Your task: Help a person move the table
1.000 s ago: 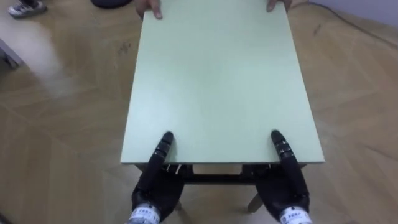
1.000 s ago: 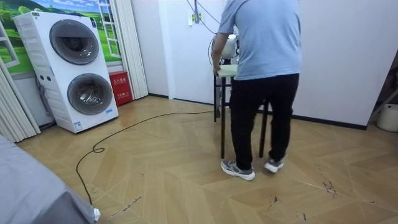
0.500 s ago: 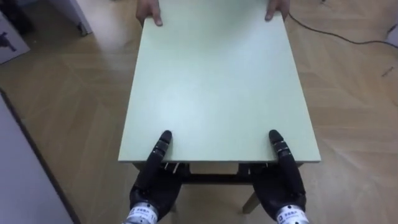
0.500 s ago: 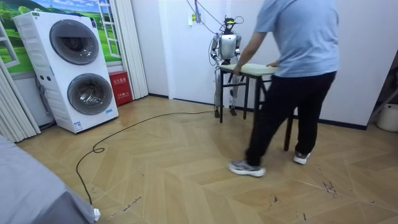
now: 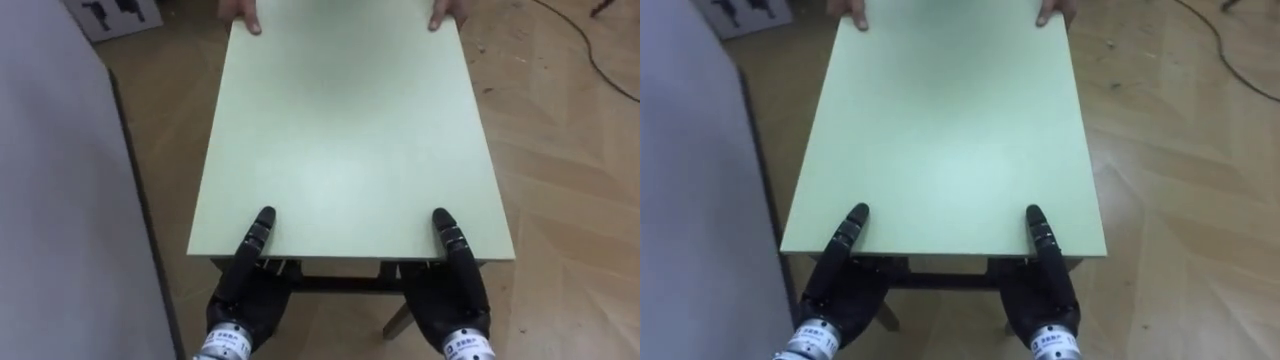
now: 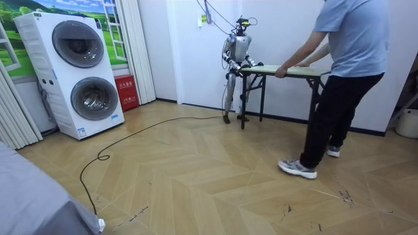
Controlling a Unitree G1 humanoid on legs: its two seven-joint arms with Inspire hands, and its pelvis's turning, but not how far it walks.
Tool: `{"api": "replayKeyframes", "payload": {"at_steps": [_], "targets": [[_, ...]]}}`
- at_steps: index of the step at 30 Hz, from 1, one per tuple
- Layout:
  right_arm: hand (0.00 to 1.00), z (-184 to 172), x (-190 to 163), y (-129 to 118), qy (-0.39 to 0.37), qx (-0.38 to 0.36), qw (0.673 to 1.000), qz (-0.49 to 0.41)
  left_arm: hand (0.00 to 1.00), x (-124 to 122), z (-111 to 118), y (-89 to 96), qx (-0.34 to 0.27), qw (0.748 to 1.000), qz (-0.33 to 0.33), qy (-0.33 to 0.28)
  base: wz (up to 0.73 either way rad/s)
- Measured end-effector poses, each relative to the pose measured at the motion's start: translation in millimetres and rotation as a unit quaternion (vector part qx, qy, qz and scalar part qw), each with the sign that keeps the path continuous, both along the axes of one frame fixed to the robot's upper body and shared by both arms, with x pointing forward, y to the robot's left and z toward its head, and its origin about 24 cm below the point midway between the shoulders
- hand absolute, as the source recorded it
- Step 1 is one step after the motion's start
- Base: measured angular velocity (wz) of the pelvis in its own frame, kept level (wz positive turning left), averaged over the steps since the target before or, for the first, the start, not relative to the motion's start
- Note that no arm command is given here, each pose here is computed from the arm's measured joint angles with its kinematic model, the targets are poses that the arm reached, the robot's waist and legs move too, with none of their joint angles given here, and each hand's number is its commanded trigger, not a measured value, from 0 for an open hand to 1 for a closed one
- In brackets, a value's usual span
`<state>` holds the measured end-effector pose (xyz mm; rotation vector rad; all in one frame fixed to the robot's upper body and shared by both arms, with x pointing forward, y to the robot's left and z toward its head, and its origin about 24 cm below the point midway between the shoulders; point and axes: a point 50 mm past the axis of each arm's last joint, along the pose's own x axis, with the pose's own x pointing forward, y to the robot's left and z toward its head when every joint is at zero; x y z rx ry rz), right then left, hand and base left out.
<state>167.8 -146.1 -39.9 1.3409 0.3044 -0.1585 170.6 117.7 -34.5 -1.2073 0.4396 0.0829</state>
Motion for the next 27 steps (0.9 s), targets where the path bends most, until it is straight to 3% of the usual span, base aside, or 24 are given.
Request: {"api": "replayKeyframes", "payload": {"at_steps": [6,14,27], "targets": [[1.0,2.1,4.3,1.7,-0.001,-0.008,1.0,0.008,1.0,-1.0,-1.2,1.7,-0.003,1.0,0.009,0.008,0.3],[1.0,0.0,1.8,-1.2,0.008,-0.007,1.0,0.004,1.0,-2.3,-3.4,-1.6,-0.006,1.0,0.005,0.017,0.66],[1.0,-5.5,0.1,0.3,0.031,-0.017,0.999,0.01,1.0,-5.7,-10.1,0.5,0.005,0.999,0.011,0.043,0.14]]}}
